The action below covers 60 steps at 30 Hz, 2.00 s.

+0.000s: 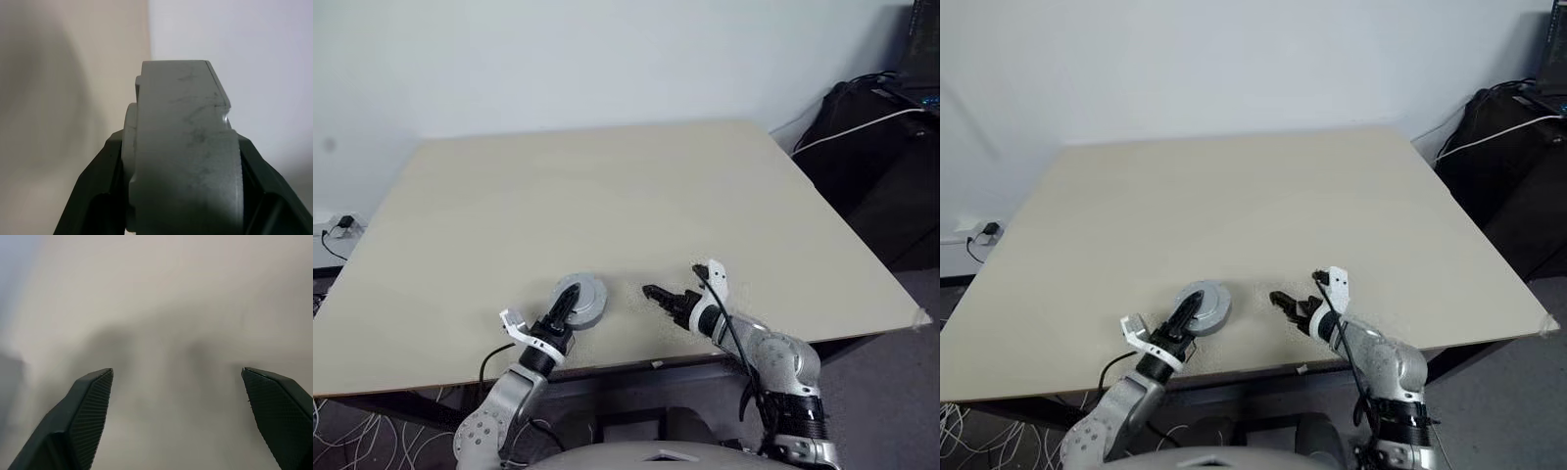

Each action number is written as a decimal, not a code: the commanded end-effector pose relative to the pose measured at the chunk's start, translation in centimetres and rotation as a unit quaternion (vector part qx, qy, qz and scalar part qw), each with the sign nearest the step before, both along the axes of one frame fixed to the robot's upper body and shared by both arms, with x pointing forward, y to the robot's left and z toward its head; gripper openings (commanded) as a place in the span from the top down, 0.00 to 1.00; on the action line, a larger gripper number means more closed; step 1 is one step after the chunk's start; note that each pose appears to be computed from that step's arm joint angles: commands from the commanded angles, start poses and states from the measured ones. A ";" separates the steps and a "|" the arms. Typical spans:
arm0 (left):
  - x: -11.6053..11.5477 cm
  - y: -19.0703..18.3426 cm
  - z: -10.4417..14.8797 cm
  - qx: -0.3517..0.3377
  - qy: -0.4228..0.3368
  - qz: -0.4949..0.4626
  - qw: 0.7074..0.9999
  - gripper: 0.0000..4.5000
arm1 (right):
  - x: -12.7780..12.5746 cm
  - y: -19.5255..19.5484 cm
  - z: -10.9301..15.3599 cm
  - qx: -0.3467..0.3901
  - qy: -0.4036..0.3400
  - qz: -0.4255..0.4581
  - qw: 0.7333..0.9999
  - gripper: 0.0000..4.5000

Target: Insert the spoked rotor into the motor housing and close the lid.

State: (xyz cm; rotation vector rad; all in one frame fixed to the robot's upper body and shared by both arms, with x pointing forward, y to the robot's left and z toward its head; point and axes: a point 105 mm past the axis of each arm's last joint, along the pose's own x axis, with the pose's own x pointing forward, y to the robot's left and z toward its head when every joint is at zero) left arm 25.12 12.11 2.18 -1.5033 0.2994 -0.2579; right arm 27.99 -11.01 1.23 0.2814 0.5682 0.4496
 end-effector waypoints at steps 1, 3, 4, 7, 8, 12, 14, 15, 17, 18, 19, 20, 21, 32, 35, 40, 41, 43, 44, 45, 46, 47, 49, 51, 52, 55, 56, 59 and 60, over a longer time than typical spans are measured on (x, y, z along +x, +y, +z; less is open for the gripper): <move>3.6 0.9 2.8 0.013 -0.047 0.061 0.997 0.53 | -0.5 2.6 2.8 -0.053 -0.161 0.081 0.982 0.00; 5.2 1.7 2.6 0.030 -0.037 0.085 0.995 0.53 | -1.1 3.4 2.8 -0.078 -0.200 0.111 0.970 0.00; 5.8 2.0 2.5 0.039 -0.031 0.092 0.995 0.53 | -1.3 3.6 2.7 -0.078 -0.209 0.116 0.968 0.00; 7.9 2.6 1.6 0.069 0.000 0.113 0.991 0.53 | -1.4 4.0 2.8 -0.086 -0.235 0.125 0.960 0.00; 8.4 2.8 1.4 0.074 0.009 0.119 0.990 0.53 | -1.3 4.0 2.8 -0.088 -0.243 0.124 0.958 0.00; 10.2 3.6 0.9 0.086 0.032 0.141 0.986 0.53 | -1.5 4.1 3.6 -0.096 -0.280 0.135 0.945 0.00; 10.9 4.1 0.7 0.092 0.042 0.154 0.983 0.53 | -1.7 4.0 3.9 -0.092 -0.291 0.135 0.943 0.00; 11.2 4.4 0.7 0.095 0.045 0.160 0.982 0.53 | -1.7 3.9 4.0 -0.092 -0.294 0.134 0.942 0.00; 11.8 4.7 0.5 0.096 0.056 0.172 0.979 0.53 | -1.8 3.8 4.0 -0.087 -0.294 0.132 0.943 0.00; 12.0 4.8 0.4 0.097 0.059 0.175 0.978 0.53 | -1.8 3.8 3.9 -0.085 -0.293 0.132 0.943 0.00; 12.2 4.9 0.4 0.099 0.062 0.177 0.977 0.53 | -1.9 3.8 3.9 -0.084 -0.293 0.132 0.943 0.00; 12.4 4.9 0.3 0.101 0.066 0.180 0.976 0.53 | -1.9 3.8 3.9 -0.084 -0.293 0.133 0.943 0.00; 12.6 5.0 0.1 0.103 0.071 0.183 0.975 0.53 | -1.9 3.8 3.8 -0.082 -0.292 0.133 0.944 0.00; 14.3 7.0 -1.7 0.132 0.138 0.228 0.955 0.53 | -2.0 4.0 3.7 -0.076 -0.285 0.138 0.946 0.00; 14.3 7.0 -2.5 0.150 0.159 0.221 0.951 0.53 | -1.9 3.9 3.7 -0.075 -0.282 0.136 0.947 0.00; 13.7 5.9 -3.3 0.165 0.171 0.198 0.951 0.16 | -1.9 3.8 3.5 -0.077 -0.277 0.128 0.949 0.00; 13.5 5.8 -3.5 0.170 0.175 0.195 0.950 0.09 | -1.9 3.8 3.5 -0.077 -0.276 0.128 0.949 0.00; 12.7 5.3 -4.0 0.176 0.184 0.187 0.949 0.00 | -1.9 3.7 3.5 -0.077 -0.275 0.126 0.950 0.00; 12.3 5.1 -4.2 0.178 0.188 0.182 0.948 0.00 | -1.8 3.7 3.4 -0.078 -0.275 0.126 0.950 0.00; 11.9 4.9 -4.4 0.179 0.192 0.180 0.948 0.00 | -1.8 3.7 3.4 -0.078 -0.275 0.125 0.950 0.00; 11.3 4.6 -4.6 0.180 0.197 0.175 0.948 0.00 | -1.8 3.7 3.4 -0.078 -0.275 0.125 0.950 0.00; 10.8 4.4 -4.9 0.181 0.204 0.171 0.947 0.00 | -1.7 3.7 3.4 -0.078 -0.275 0.125 0.950 0.00; 9.5 3.9 -5.4 0.179 0.219 0.164 0.945 0.00 | -1.6 3.7 3.5 -0.078 -0.275 0.126 0.950 0.00; 8.3 3.3 -5.8 0.177 0.233 0.156 0.944 0.00 | -1.4 3.7 3.5 -0.078 -0.276 0.127 0.949 0.00; 7.7 3.1 -5.9 0.176 0.239 0.150 0.943 0.00 | -1.4 3.7 3.6 -0.078 -0.277 0.129 0.949 0.00; 6.3 2.6 -6.3 0.172 0.252 0.138 0.942 0.00 | -1.2 3.8 3.7 -0.077 -0.278 0.132 0.948 0.00; 6.1 2.5 -6.3 0.172 0.254 0.136 0.942 0.00 | -1.2 3.8 3.7 -0.077 -0.278 0.134 0.948 0.00; 5.1 2.4 -6.4 0.172 0.263 0.128 0.940 0.00 | -1.3 3.9 3.6 -0.076 -0.275 0.143 0.948 0.00; 4.8 2.3 -6.4 0.174 0.265 0.123 0.940 0.00 | -1.3 3.9 3.6 -0.075 -0.274 0.144 0.948 0.00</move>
